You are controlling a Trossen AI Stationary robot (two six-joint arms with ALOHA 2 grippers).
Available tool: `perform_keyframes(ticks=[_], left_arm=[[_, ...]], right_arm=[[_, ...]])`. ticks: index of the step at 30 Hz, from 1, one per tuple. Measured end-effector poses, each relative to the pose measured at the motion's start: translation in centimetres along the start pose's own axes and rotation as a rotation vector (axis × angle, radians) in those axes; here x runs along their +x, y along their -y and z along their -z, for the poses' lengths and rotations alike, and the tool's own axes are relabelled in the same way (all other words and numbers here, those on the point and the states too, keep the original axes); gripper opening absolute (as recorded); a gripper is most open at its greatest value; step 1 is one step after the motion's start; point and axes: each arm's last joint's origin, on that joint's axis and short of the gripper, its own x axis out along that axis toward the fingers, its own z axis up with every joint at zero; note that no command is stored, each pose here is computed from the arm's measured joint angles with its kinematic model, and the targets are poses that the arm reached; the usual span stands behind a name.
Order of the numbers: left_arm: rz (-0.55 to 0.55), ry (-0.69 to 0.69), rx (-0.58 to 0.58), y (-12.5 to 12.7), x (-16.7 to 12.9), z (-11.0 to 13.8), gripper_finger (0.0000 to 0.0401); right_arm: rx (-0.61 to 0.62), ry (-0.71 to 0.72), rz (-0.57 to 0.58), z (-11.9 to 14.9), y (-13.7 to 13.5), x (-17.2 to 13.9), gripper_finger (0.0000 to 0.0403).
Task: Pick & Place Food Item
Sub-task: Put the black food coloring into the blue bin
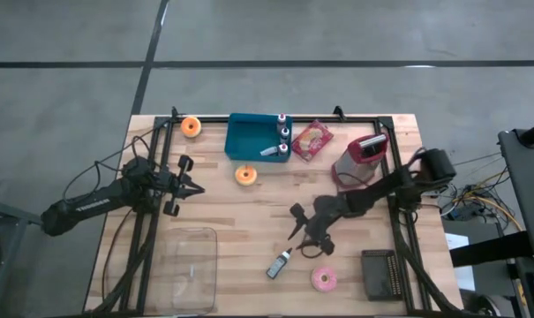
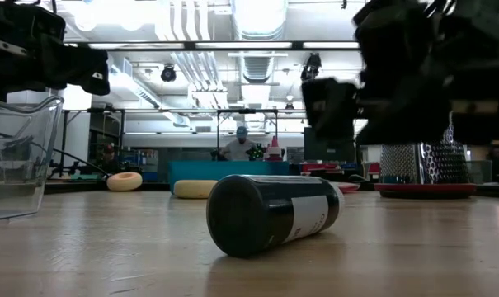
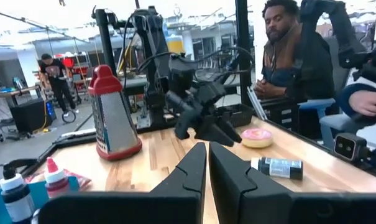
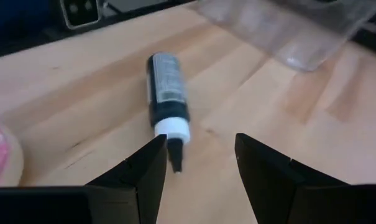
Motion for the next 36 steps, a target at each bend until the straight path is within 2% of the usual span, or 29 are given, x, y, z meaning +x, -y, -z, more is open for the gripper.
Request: perform_keyframes(ticks=[5, 7, 18, 22, 30, 36], left_arm=[[0.0, 0.0, 0.0, 0.0, 0.0, 0.0, 0.0026], [-0.001, 0.0, 0.0, 0.0, 0.0, 0.0, 0.0026], [0.0, -0.001, -0.001, 0.0, 0.0, 0.0, 0.0026], [-0.001, -0.002, -0.001, 0.0, 0.0, 0.0, 0.0026], [-0.001, -0.002, -0.001, 0.0, 0.0, 0.0, 0.0026], [0.0, -0.004, -0.002, 0.0, 0.0, 0.0, 0.0026]], right_arm=[[-0.043, 0.061, -0.213, 0.3, 0.2, 2.4, 0.0187], [-0.046, 0.078, -0.259, 0.3, 0.3, 3.0, 0.0187], [0.061, 0.053, -0.182, 0.1, 1.3, 3.2, 0.0187], [0.056, 0.02, -0.135, 0.5, 1.4, 3.3, 0.0187], [0.073, -0.018, -0.15, 2.3, 1.1, 4.3, 0.0187], [0.07, 0.016, -0.136, 2.6, 1.4, 5.3, 0.0187]])
